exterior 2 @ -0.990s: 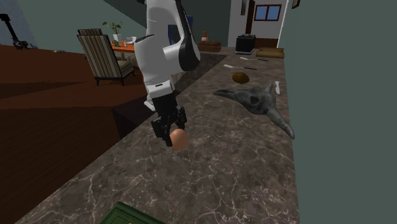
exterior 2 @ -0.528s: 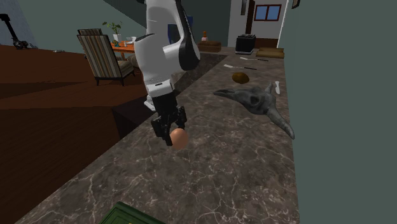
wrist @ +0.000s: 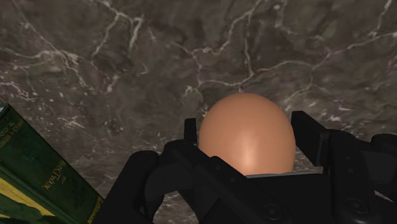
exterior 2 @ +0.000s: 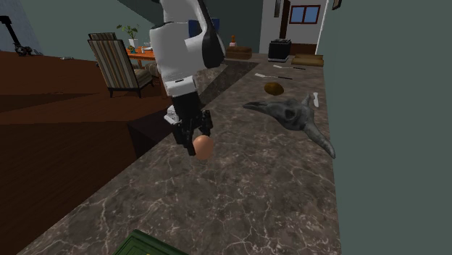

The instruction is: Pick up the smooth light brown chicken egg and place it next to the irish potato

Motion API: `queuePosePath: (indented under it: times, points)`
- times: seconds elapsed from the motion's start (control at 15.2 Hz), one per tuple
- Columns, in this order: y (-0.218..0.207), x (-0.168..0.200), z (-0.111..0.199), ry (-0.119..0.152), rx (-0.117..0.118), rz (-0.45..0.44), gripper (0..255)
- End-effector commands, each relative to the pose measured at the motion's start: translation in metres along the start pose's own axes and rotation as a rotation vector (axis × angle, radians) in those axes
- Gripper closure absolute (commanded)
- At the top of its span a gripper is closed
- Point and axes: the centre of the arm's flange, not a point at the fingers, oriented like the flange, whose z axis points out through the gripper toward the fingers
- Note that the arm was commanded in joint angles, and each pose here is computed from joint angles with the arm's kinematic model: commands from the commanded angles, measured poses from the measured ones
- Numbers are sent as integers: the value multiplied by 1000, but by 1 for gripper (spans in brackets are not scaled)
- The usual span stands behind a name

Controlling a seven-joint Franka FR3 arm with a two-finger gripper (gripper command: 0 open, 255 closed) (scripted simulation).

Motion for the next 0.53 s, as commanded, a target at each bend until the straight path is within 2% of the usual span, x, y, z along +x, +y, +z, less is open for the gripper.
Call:
queuePosePath:
  times: [0.0, 0.46]
  points:
    - [2, 3, -10, -1, -1, 0, 255]
    - [5, 16, -45, -1, -1, 0, 255]
